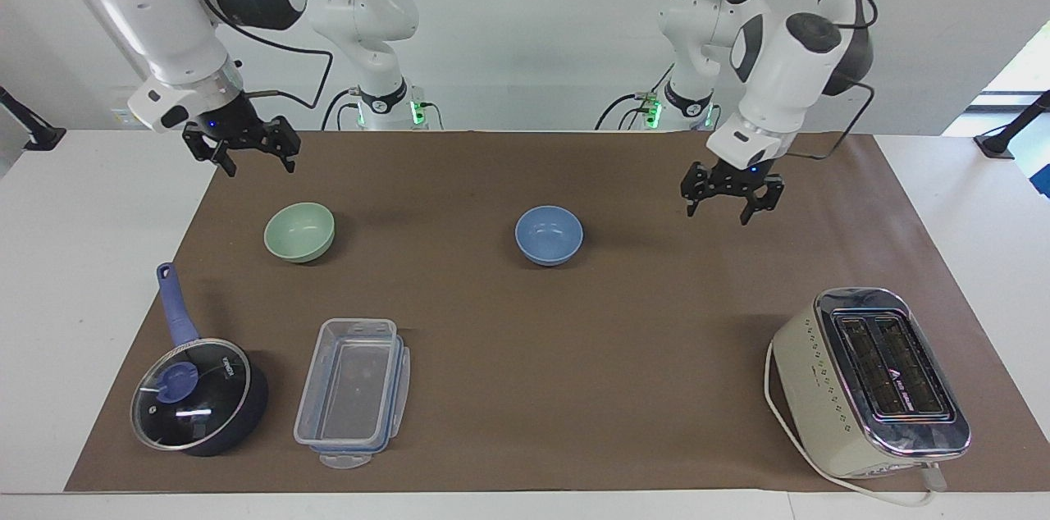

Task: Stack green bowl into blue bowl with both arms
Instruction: 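Release the blue bowl and return the left gripper to rest, then grasp the rim of the green bowl with the right gripper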

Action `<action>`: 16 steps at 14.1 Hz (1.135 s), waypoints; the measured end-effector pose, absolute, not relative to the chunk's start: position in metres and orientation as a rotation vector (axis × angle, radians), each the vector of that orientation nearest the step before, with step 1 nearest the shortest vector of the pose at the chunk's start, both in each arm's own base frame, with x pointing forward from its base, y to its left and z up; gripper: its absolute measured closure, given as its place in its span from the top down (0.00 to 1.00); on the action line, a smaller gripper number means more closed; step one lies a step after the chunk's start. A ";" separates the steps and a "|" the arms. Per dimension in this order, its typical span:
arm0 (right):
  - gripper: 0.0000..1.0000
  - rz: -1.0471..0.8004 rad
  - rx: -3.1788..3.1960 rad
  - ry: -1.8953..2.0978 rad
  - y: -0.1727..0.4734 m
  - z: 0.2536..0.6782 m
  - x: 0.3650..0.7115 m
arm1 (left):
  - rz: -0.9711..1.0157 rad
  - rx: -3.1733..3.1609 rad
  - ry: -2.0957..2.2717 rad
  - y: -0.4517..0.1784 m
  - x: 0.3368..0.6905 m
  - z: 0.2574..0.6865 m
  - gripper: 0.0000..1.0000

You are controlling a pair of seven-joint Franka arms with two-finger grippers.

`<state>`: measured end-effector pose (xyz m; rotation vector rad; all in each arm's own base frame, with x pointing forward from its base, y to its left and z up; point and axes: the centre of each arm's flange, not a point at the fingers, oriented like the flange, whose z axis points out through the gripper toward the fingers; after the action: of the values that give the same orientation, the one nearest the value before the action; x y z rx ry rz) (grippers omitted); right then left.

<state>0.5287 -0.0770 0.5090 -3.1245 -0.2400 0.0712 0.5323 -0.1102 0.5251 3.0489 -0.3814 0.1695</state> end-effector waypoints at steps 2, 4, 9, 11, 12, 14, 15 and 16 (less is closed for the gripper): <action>1.00 0.096 -3.111 -0.313 -0.100 0.467 0.533 | 0.158 3.053 -0.416 -0.083 0.537 0.576 1.00; 1.00 0.097 -3.105 -0.346 -0.116 0.429 0.535 | 0.149 3.078 -0.454 -0.062 0.536 0.615 1.00; 1.00 0.118 -3.092 -0.376 -0.144 0.365 0.523 | 0.065 3.113 -0.482 -0.049 0.543 0.675 1.00; 1.00 0.109 -3.096 -0.370 -0.146 0.347 0.523 | 0.045 3.115 -0.482 -0.049 0.551 0.677 1.00; 1.00 0.113 -3.095 -0.367 -0.147 0.339 0.523 | 0.034 3.115 -0.484 -0.050 0.552 0.675 1.00; 1.00 0.128 -3.090 -0.367 -0.147 0.330 0.523 | 0.018 3.113 -0.487 -0.051 0.551 0.672 1.00; 1.00 0.130 -3.090 -0.366 -0.147 0.329 0.523 | 0.007 3.113 -0.489 -0.052 0.551 0.669 1.00; 0.96 0.130 -3.090 -0.366 -0.147 0.329 0.523 | -0.009 3.112 -0.490 -0.052 0.551 0.664 1.00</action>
<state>0.5233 -0.1469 0.3291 -3.0898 -0.3663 0.1299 0.5509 -0.0522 0.6642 3.1117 -0.4903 -0.0092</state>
